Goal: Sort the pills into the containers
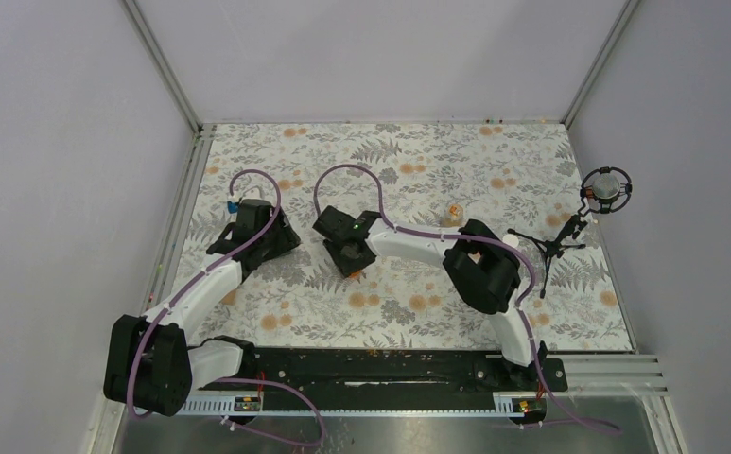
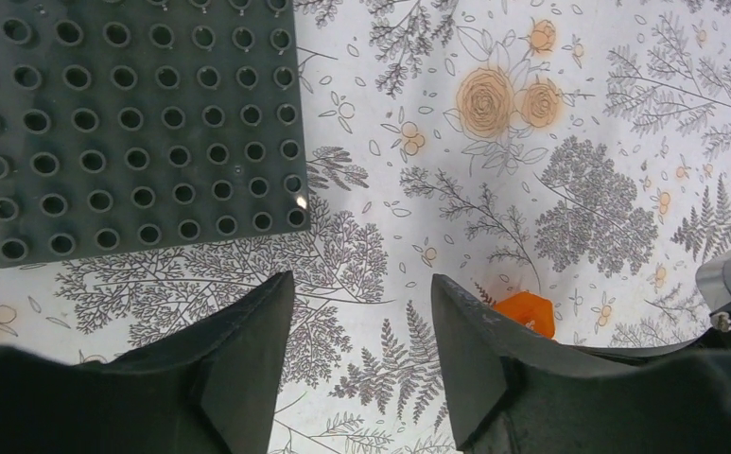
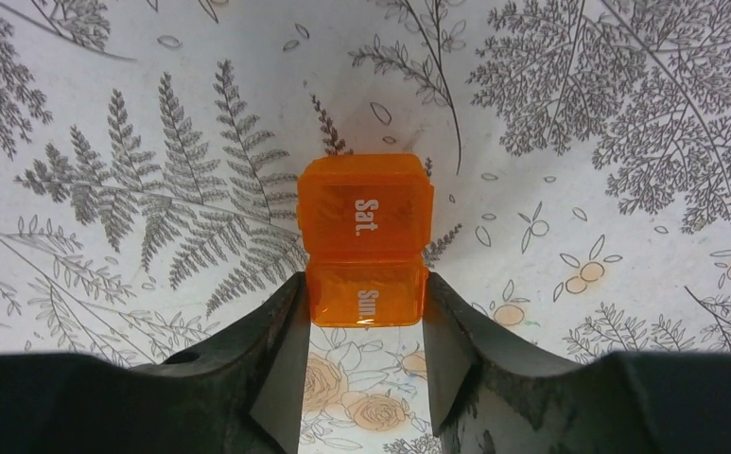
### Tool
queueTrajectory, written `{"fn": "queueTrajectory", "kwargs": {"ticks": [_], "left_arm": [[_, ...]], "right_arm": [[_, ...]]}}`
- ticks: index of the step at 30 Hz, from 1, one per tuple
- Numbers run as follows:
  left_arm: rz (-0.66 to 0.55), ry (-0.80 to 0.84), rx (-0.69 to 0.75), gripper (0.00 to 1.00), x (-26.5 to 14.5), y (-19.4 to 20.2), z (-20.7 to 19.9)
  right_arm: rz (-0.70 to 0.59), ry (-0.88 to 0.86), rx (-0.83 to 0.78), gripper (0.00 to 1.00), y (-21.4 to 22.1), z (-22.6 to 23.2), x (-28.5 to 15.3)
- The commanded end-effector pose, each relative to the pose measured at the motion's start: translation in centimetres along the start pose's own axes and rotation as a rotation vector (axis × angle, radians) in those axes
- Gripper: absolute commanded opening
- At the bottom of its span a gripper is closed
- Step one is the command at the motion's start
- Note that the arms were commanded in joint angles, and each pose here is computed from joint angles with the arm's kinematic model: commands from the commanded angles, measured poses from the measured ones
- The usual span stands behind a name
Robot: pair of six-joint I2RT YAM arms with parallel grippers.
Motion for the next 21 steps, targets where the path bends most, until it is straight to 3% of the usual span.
{"fn": "queueTrajectory", "kwargs": {"ticks": [1,6,16,21], "left_arm": [[-0.065,0.098,0.016,0.58,-0.3,-1.6,-0.9],[-0.103,0.327,-0.001,0.66,-1.2,-3.0,-2.5],[-0.13,0.718,-0.06,0.73,-2.8,-7.2,-6.6],[-0.168,0.767,-0.097,0.81,-1.9,-8.2,-7.3]], "right_arm": [[-0.055,-0.074,0.014,0.22,-1.0,-1.1,-2.9],[-0.118,-0.282,0.018,0.24,-3.1,-2.6,-5.6],[-0.255,-0.413,-0.03,0.29,-6.8,-5.1,-10.8],[-0.271,-0.48,-0.007,0.29,-7.9,-4.2,-11.8]]}}
Point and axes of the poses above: each gripper's point midway between its finger pads, its own x axis out along the fingers, its own z axis along the line the jaws close on, y = z × x, the point moved 10 cm from there along -x, back along the fingers, and after that the axes turned 13 degrees about x, right-handed, at the moved point
